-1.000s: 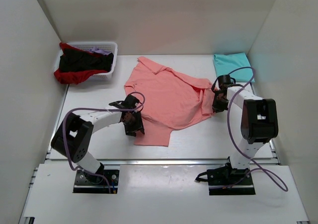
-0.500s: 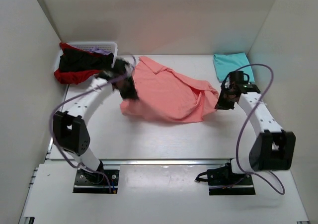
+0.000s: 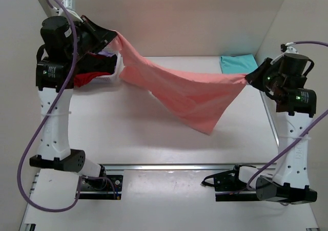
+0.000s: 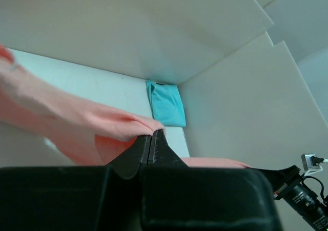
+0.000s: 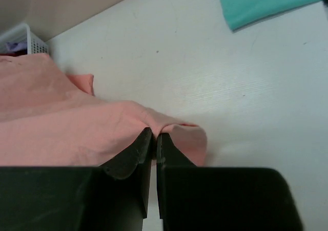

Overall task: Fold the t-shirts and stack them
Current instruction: Flatten out the tshirt

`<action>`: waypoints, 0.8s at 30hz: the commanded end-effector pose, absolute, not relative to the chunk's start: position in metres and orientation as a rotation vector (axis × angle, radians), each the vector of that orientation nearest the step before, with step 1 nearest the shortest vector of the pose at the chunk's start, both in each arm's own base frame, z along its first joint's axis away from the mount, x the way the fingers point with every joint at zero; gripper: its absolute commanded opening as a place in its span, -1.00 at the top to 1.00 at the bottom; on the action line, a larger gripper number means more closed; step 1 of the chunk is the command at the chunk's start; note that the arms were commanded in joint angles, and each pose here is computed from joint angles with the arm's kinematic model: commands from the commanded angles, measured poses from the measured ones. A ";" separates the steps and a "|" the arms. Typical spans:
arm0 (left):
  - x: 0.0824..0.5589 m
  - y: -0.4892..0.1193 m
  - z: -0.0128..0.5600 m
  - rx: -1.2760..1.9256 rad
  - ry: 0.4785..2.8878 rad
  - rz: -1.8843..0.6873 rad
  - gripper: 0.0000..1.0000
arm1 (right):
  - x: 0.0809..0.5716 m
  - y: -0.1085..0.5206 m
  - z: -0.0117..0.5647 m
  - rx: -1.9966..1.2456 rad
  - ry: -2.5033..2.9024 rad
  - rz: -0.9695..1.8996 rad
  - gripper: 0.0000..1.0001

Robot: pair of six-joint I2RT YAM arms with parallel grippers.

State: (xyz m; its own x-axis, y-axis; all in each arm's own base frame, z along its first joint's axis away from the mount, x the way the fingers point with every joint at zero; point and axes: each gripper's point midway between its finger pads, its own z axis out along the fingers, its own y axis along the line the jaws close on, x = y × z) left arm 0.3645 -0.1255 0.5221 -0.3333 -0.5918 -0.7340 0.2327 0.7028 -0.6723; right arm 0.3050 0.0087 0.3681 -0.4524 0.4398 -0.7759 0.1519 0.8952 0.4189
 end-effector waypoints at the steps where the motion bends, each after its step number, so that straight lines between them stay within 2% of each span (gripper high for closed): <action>1: 0.414 -0.137 0.451 -0.353 1.912 -0.895 1.00 | 0.335 0.024 0.331 0.427 2.145 0.418 1.00; 5: 0.451 -0.155 0.388 -0.416 2.059 -0.988 1.00 | 0.379 0.026 0.298 0.432 2.194 0.437 1.00; 7: 0.482 -0.168 0.357 -0.413 2.129 -1.009 1.00 | 0.423 0.029 0.279 0.377 2.251 0.423 0.99; 8: 0.494 -0.173 0.342 -0.413 2.163 -1.043 1.00 | 0.436 0.027 0.300 0.340 2.202 0.415 0.99; 9: 0.505 -0.174 0.360 -0.376 2.110 -1.059 1.00 | 0.453 0.030 0.291 0.313 2.229 0.410 1.00; 10: 0.519 -0.184 0.380 -0.305 2.049 -1.131 1.00 | 0.473 0.029 0.310 0.270 2.190 0.404 1.00; 11: 0.530 -0.189 0.378 -0.297 2.043 -1.200 1.00 | 0.485 0.028 0.361 0.228 2.070 0.403 0.99; 12: 0.536 -0.188 0.411 -0.245 1.942 -1.232 1.00 | 0.506 0.031 0.382 0.201 2.022 0.417 1.00; 15: 0.512 -0.169 0.501 -0.167 1.690 -1.208 1.00 | 0.506 0.029 0.464 0.145 1.807 0.418 1.00; 16: 0.520 -0.159 0.476 -0.231 1.733 -1.184 1.00 | 0.502 0.028 0.468 0.146 1.793 0.416 1.00; 17: 0.494 -0.152 0.519 -0.174 1.612 -1.174 1.00 | 0.501 0.027 0.464 0.153 1.802 0.409 1.00; 19: 0.488 -0.133 0.494 -0.236 1.627 -1.150 1.00 | 0.487 0.025 0.449 0.155 1.794 0.390 1.00; 20: 0.476 -0.127 0.504 -0.227 1.611 -1.133 1.00 | 0.469 0.022 0.462 0.168 1.751 0.392 1.00; 24: 0.454 -0.136 0.474 -0.184 1.739 -1.094 1.00 | 0.456 0.012 0.402 0.218 1.864 0.379 1.00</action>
